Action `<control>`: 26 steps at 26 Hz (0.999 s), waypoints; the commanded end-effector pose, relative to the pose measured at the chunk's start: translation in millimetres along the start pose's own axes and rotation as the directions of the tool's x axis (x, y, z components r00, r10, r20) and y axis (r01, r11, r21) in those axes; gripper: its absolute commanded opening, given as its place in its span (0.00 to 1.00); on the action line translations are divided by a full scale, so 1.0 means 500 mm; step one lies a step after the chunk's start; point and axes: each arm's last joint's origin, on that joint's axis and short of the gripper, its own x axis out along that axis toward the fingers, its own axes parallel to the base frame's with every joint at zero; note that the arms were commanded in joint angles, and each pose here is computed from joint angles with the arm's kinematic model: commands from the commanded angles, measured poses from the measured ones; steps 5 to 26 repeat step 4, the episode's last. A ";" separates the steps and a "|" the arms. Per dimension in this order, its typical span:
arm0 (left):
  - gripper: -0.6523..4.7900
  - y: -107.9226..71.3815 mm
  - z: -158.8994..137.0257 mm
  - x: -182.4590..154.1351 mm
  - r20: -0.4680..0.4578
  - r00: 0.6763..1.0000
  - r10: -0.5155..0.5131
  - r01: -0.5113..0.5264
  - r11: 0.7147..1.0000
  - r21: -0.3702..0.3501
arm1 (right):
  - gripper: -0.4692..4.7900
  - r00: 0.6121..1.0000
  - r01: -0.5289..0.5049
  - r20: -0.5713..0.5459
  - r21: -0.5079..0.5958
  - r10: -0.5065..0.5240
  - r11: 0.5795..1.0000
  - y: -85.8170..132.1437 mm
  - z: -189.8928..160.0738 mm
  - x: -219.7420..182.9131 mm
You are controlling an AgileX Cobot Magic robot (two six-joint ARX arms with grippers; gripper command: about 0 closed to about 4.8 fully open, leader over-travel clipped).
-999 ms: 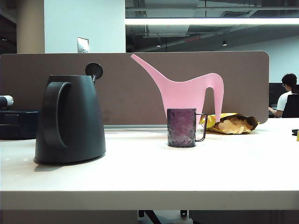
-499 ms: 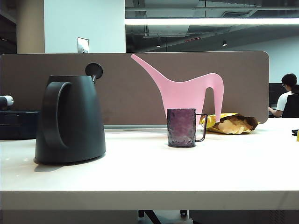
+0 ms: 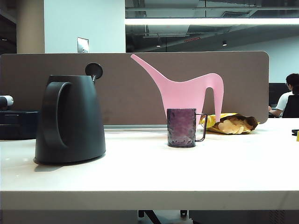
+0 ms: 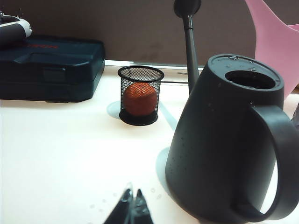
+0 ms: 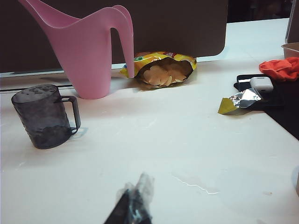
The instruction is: Pour the water from the cup into the kettle.
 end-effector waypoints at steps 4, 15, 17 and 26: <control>0.11 0.000 0.003 0.000 0.007 1.000 -0.003 0.003 1.000 0.002 | 0.08 1.000 0.002 0.022 0.003 -0.002 1.000 0.000 0.006 -0.001; 0.11 0.000 0.003 0.000 0.007 1.000 -0.003 0.003 1.000 0.002 | 0.08 1.000 0.002 0.022 0.003 -0.002 1.000 0.000 0.006 -0.001; 0.11 0.000 0.003 0.000 0.007 1.000 -0.003 0.003 1.000 0.002 | 0.08 1.000 0.002 0.022 0.003 -0.002 1.000 0.000 0.006 -0.001; 0.11 0.000 0.003 0.000 0.007 1.000 -0.003 0.003 1.000 0.002 | 0.08 1.000 0.002 0.022 0.003 -0.002 1.000 0.000 0.006 -0.001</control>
